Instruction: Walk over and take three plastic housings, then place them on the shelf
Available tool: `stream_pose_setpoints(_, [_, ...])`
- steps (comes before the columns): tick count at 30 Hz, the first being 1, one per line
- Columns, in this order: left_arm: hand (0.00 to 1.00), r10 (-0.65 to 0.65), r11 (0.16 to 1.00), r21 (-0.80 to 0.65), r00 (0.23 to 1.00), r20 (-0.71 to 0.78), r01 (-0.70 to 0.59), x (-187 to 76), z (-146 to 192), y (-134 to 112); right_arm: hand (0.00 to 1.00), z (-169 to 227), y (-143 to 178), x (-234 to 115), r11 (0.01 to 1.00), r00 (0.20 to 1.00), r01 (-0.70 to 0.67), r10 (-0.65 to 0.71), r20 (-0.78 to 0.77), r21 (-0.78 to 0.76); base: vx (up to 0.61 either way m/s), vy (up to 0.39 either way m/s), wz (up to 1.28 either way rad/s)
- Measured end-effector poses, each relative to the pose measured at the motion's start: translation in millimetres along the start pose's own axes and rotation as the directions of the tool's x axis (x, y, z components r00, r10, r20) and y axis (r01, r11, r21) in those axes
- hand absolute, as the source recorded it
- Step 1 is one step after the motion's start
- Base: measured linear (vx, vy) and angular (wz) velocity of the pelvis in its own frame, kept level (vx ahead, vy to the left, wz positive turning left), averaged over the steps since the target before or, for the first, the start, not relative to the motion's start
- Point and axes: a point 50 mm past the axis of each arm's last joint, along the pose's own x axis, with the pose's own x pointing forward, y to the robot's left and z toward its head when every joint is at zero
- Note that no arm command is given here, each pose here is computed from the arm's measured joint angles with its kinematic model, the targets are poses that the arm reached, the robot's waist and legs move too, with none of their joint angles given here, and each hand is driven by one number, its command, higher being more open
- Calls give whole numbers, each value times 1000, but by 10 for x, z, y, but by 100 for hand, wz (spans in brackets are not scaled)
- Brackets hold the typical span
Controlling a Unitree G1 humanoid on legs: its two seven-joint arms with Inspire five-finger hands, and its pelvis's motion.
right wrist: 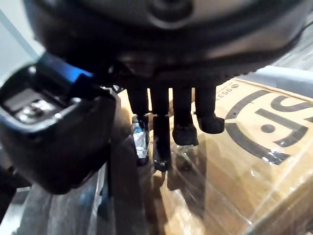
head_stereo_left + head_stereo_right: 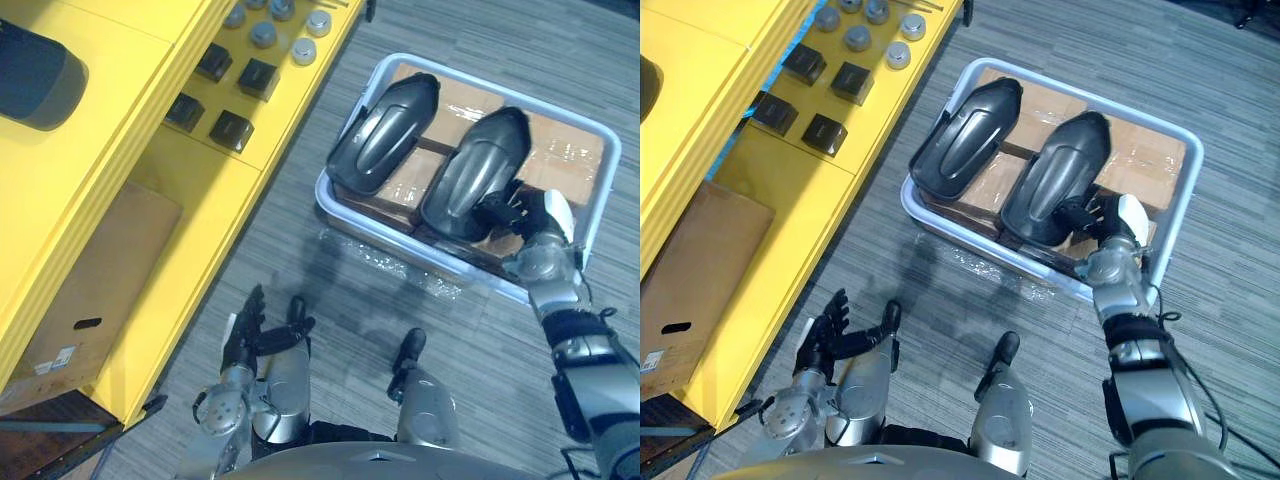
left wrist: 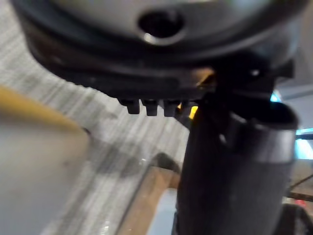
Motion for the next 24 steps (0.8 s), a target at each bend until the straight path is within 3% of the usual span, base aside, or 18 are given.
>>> stream_pose_setpoints(6, [100, 13, 998, -69, 954, 301, 8, -26, 669, 3, 0, -26, 294, -409, 1000, 997, 26, -27, 70, 15, 29, -8, -7])
stream_pose_setpoints(12, [100, -44, 995, -65, 912, 407, 77, 79, 942, -117, 0, -54, 241, -433, 992, 989, 119, -115, 93, -38, -8, 1, -4])
stream_pose_setpoints(17, [100, -180, 971, -80, 911, 371, 225, 167, 998, -329, 0, -34, 238, -431, 989, 986, 131, -123, 116, -68, -11, 2, -3])
stream_pose_setpoints(21, [100, -356, 931, 19, 895, 269, 365, 303, 949, -664, 0, 68, 298, -381, 990, 985, 114, -102, 141, -78, -33, 13, -11])
stream_pose_setpoints(24, [100, -424, 903, 16, 886, 188, 429, 438, 931, -837, 0, 249, 291, -261, 989, 978, 126, -112, 174, -73, -55, 20, -24])
